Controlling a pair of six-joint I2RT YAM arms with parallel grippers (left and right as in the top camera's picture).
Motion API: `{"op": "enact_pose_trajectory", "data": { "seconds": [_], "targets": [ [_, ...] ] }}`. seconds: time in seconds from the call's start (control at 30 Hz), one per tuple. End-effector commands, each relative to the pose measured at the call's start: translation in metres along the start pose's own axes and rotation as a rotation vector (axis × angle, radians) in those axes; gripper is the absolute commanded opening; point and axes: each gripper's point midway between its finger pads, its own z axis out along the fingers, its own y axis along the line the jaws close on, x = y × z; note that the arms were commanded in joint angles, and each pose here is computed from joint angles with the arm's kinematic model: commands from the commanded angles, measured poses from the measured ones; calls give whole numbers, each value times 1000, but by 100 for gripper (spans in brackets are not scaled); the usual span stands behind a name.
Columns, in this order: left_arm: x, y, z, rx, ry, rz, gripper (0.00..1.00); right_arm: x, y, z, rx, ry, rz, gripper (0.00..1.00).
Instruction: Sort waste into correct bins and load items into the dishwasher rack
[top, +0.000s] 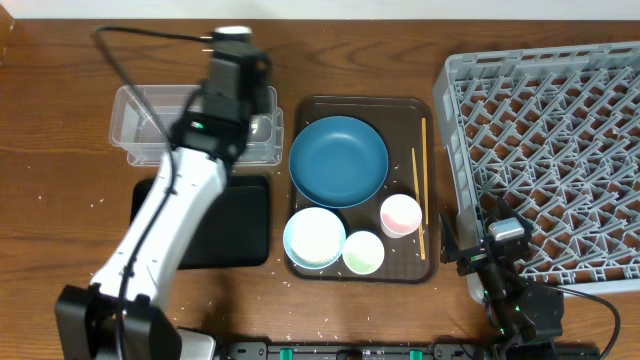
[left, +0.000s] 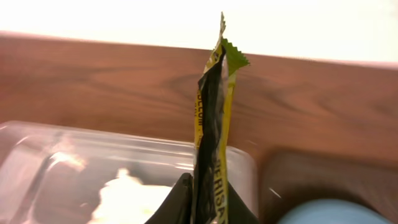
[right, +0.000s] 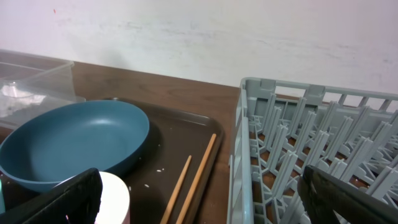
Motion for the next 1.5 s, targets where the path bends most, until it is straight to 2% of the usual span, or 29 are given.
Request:
{"op": "enact_pose_trajectory", "data": {
  "seconds": [0.0, 0.07, 0.1, 0.2, 0.27, 0.47, 0.63, 0.73, 0.9, 1.03, 1.2, 1.37, 1.47],
  "targets": [
    [2, 42, 22, -102, 14, -238, 15, 2, -4, 0, 15, 6, -6, 99],
    [7, 64, 34, -149, 30, -339, 16, 2, -4, 0, 15, 6, -6, 99],
    [10, 71, 38, -165, 34, -374, 22, 2, -4, 0, 15, 6, -6, 99],
    [18, 91, 53, -213, 49, -471, 27, 2, -4, 0, 15, 5, -6, 99],
    [24, 98, 59, -232, 59, -515, 35, 2, -4, 0, 15, 6, -6, 99],
    [25, 92, 60, -196, 75, -555, 43, 2, -4, 0, 15, 5, -6, 99],
    [20, 79, 50, -116, 93, -563, 43, 2, -4, 0, 15, 6, -6, 99],
    [13, 64, 29, -19, 116, -571, 43, 2, -4, 0, 15, 5, -6, 99],
    [6, 43, -36, 136, 172, -579, 48, 2, -4, 0, 15, 6, -6, 99],
    [25, 51, -89, 111, 234, -568, 54, 2, -4, 0, 15, 5, -6, 99],
    [66, 64, -139, 67, 360, -446, 59, 2, -4, 0, 15, 6, -6, 99],
    [116, 77, -166, -22, 555, -426, 68, 2, -4, 0, 15, 6, -6, 99],
    [141, 82, -175, -66, 660, -417, 69, 2, -4, 0, 15, 6, -6, 99]
  ]
}}
